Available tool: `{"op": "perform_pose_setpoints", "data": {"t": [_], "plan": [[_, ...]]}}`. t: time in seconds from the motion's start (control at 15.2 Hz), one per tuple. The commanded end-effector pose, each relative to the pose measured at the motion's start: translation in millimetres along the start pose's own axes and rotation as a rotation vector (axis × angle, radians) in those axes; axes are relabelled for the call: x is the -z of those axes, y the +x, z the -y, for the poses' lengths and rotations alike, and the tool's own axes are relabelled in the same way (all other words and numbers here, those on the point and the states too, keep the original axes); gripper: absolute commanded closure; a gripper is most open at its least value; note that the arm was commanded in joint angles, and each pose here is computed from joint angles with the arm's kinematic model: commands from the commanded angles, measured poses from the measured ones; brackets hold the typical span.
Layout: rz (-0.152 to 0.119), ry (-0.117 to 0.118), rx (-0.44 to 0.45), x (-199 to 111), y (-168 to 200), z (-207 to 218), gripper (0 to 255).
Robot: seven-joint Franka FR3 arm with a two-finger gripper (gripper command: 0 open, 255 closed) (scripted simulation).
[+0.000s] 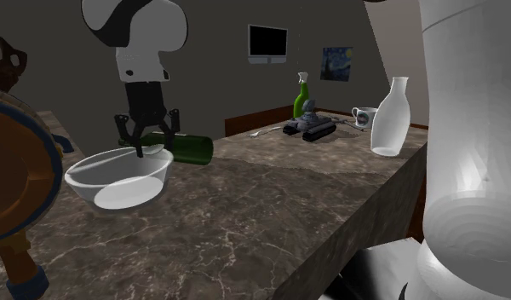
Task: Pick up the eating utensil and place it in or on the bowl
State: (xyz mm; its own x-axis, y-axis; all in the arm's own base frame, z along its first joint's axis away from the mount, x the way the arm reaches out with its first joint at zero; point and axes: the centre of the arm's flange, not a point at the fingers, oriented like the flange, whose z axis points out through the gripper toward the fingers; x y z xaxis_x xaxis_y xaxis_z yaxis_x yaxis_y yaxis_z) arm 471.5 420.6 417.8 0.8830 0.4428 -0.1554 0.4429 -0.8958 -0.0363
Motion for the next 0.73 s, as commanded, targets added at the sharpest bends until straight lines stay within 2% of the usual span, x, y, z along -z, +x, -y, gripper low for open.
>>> {"op": "perform_pose_setpoints", "data": {"t": [0.0, 0.07, 0.4, 0.66], "plan": [[0.0, 0.0, 0.0, 0, 0, 0, 255], [0.0, 0.0, 0.0, 0, 0, 0, 0], [0.0, 0.0, 0.0, 0, 0, 0, 0], [0.0, 0.0, 0.0, 50, 0, 0, 0]]}}
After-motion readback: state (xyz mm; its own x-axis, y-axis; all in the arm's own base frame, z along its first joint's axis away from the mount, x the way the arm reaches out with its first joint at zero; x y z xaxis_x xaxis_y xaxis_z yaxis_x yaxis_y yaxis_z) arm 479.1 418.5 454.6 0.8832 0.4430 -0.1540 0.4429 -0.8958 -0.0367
